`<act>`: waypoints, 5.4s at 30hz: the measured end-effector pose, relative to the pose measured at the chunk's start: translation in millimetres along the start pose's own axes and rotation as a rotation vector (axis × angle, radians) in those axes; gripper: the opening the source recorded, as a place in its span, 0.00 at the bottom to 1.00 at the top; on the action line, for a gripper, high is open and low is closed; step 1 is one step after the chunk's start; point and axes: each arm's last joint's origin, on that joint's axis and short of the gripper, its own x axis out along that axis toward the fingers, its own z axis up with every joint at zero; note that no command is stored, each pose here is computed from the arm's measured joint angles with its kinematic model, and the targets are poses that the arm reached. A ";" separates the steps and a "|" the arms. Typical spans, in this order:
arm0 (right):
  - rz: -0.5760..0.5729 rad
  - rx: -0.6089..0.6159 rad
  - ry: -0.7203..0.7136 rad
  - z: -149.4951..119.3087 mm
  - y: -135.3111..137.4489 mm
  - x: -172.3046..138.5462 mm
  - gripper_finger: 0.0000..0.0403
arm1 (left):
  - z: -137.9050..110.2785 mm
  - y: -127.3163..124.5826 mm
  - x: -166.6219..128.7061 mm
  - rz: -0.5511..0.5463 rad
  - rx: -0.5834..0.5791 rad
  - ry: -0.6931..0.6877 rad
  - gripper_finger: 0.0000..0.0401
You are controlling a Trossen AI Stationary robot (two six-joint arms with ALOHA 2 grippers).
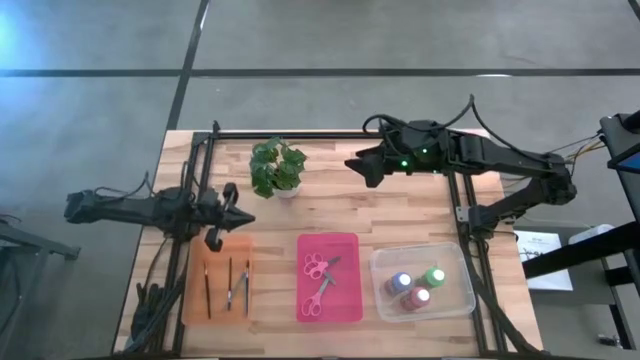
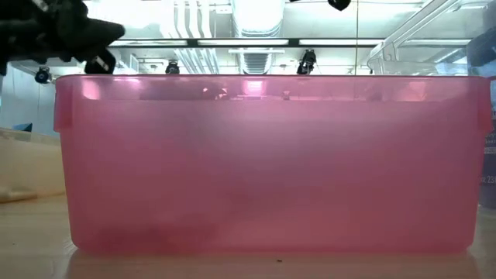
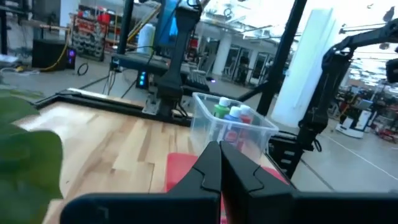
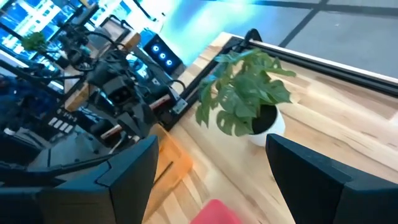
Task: Pick & Place Paint Supplies
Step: Return to Home Position
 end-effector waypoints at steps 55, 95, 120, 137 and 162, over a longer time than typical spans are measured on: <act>0.370 -0.607 -0.125 -4.2 21.5 -20.7 0.02 | -39.3 11.2 -14.2 0.090 0.005 0.092 0.13; 0.437 -0.608 -0.566 -207.7 -199.9 -67.7 0.02 | -40.1 11.4 -13.9 0.091 0.005 0.100 0.13; 0.192 -0.510 -0.439 -216.9 -213.2 -55.5 0.02 | -40.1 11.4 -13.9 0.091 0.005 0.099 0.13; 0.192 -0.509 -0.439 -216.9 -213.2 -55.5 0.02 | -40.0 11.3 -13.9 0.091 0.005 0.099 0.13; 0.192 -0.510 -0.439 -216.9 -213.1 -55.6 0.02 | -40.1 11.4 -13.9 0.091 0.005 0.100 0.13</act>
